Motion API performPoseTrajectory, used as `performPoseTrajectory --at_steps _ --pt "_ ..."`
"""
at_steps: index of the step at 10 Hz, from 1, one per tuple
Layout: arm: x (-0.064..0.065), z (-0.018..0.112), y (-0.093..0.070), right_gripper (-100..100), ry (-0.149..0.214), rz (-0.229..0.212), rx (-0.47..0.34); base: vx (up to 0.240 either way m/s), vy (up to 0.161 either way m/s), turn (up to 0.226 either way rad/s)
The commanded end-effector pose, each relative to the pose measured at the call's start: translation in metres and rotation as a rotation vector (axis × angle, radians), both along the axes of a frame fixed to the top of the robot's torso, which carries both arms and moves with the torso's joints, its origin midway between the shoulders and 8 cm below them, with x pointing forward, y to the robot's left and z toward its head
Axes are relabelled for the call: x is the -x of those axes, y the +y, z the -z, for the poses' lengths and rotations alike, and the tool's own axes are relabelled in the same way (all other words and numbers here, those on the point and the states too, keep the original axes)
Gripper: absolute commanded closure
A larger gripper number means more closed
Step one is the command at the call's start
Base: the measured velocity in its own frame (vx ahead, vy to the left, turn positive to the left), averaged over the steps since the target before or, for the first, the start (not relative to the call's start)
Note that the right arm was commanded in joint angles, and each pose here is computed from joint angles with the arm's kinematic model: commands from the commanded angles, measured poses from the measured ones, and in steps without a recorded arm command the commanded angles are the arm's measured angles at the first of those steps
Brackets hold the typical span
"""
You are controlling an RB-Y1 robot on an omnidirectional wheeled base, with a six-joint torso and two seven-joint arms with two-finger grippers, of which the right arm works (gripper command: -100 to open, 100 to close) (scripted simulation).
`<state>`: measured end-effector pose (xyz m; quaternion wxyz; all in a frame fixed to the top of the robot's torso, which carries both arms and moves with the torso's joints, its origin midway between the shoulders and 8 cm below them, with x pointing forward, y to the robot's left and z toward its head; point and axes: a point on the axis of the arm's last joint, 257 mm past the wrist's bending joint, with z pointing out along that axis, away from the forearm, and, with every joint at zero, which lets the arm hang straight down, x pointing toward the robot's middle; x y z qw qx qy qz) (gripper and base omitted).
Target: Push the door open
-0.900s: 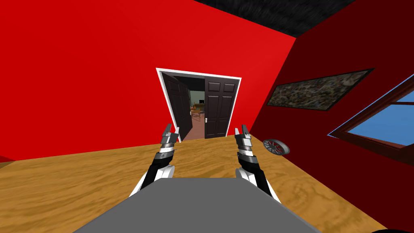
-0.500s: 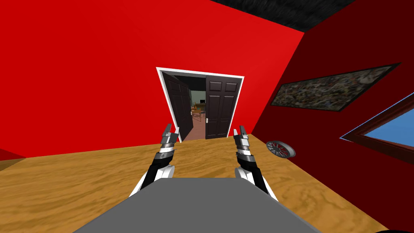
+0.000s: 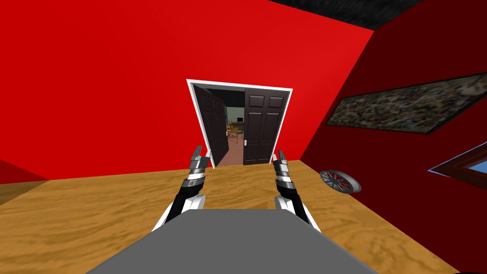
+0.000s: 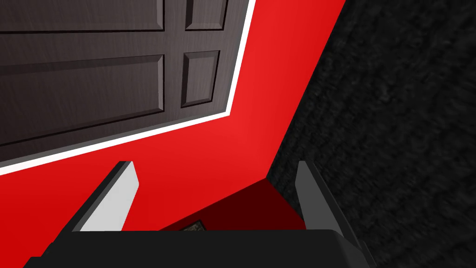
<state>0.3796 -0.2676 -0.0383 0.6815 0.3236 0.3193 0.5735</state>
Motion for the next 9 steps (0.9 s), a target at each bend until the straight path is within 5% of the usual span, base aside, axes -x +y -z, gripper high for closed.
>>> performPoseTrajectory --at_steps 1,9 --pt "-0.006 0.01 -0.004 -100 0.015 -0.002 0.0 0.092 0.02 0.058" --pt "-0.035 0.069 -0.017 -100 0.105 -0.005 -0.005 0.095 0.007 0.065"
